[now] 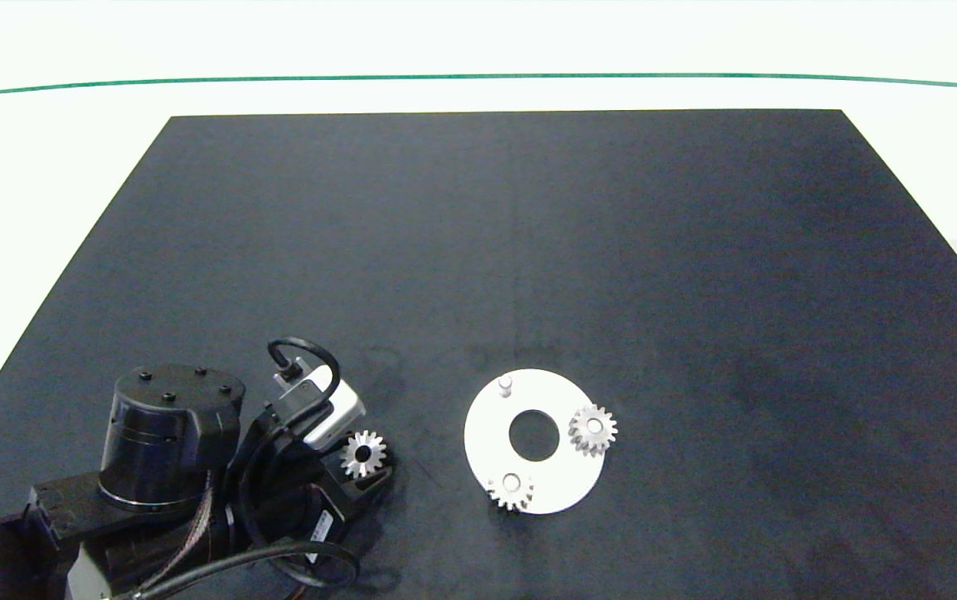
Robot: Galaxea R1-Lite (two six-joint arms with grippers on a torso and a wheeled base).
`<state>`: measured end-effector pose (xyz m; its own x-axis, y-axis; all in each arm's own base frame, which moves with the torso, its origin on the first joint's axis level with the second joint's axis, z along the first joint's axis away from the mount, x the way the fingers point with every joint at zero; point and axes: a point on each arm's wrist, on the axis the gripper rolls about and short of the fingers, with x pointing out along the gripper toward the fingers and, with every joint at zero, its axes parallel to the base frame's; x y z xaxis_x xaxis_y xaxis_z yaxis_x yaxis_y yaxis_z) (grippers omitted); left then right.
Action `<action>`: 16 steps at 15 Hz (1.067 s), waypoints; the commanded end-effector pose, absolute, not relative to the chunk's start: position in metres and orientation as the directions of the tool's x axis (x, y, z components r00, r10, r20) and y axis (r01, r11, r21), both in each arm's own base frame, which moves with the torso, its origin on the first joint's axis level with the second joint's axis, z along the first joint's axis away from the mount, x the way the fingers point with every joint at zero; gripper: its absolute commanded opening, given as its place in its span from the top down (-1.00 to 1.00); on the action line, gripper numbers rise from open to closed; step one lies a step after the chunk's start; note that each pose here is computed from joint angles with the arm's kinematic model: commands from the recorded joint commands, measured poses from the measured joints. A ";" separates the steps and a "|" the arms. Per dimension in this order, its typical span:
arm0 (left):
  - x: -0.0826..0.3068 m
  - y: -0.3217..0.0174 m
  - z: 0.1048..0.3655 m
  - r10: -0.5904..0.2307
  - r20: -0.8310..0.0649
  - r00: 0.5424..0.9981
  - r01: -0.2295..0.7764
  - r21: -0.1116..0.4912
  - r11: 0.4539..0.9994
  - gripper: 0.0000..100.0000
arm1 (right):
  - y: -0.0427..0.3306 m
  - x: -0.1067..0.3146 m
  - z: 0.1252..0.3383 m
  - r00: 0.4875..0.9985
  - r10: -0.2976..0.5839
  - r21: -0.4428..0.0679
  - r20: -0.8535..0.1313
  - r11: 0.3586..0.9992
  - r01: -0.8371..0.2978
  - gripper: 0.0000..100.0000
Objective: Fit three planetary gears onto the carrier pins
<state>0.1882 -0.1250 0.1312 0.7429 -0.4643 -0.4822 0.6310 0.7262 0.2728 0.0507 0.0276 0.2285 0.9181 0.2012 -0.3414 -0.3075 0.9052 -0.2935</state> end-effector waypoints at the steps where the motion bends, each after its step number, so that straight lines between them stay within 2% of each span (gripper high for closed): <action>1: 0.188 -0.126 0.135 -0.474 -0.464 0.748 0.630 0.275 0.726 1.00 | 0.027 0.051 0.228 0.918 0.198 -0.296 -0.343 0.905 -0.306 -1.00; 3: 0.190 -0.129 0.140 -0.482 -0.447 0.754 0.629 0.277 0.727 1.00 | 0.027 0.050 0.229 0.919 0.200 -0.295 -0.339 0.905 -0.306 -1.00; 5: 0.194 -0.148 0.156 -0.535 -0.395 0.747 0.648 0.251 0.719 1.00 | 0.027 0.050 0.229 0.920 0.200 -0.294 -0.336 0.906 -0.304 -1.00; 7: 0.197 -0.160 0.164 -0.560 -0.378 0.737 0.664 0.254 0.703 1.00 | 0.026 0.049 0.229 0.922 0.201 -0.292 -0.332 0.907 -0.303 -1.00; 9: 0.201 -0.179 0.180 -0.539 -0.393 0.745 0.656 0.285 0.699 1.00 | 0.024 0.047 0.230 0.924 0.203 -0.289 -0.323 0.909 -0.300 -1.00; 11: 0.202 -0.194 0.193 -0.546 -0.411 0.730 0.673 0.294 0.679 1.00 | 0.023 0.045 0.232 0.929 0.204 -0.284 -0.310 0.912 -0.295 -1.00; 14: 0.215 -0.211 0.198 -0.516 -0.411 0.752 0.655 0.375 0.656 1.00 | 0.022 0.044 0.233 0.930 0.202 -0.283 -0.306 0.914 -0.291 -1.00; 16: 0.217 -0.221 0.202 -0.531 -0.401 0.747 0.662 0.378 0.647 1.00 | 0.022 0.044 0.234 0.931 0.204 -0.282 -0.302 0.914 -0.292 -1.00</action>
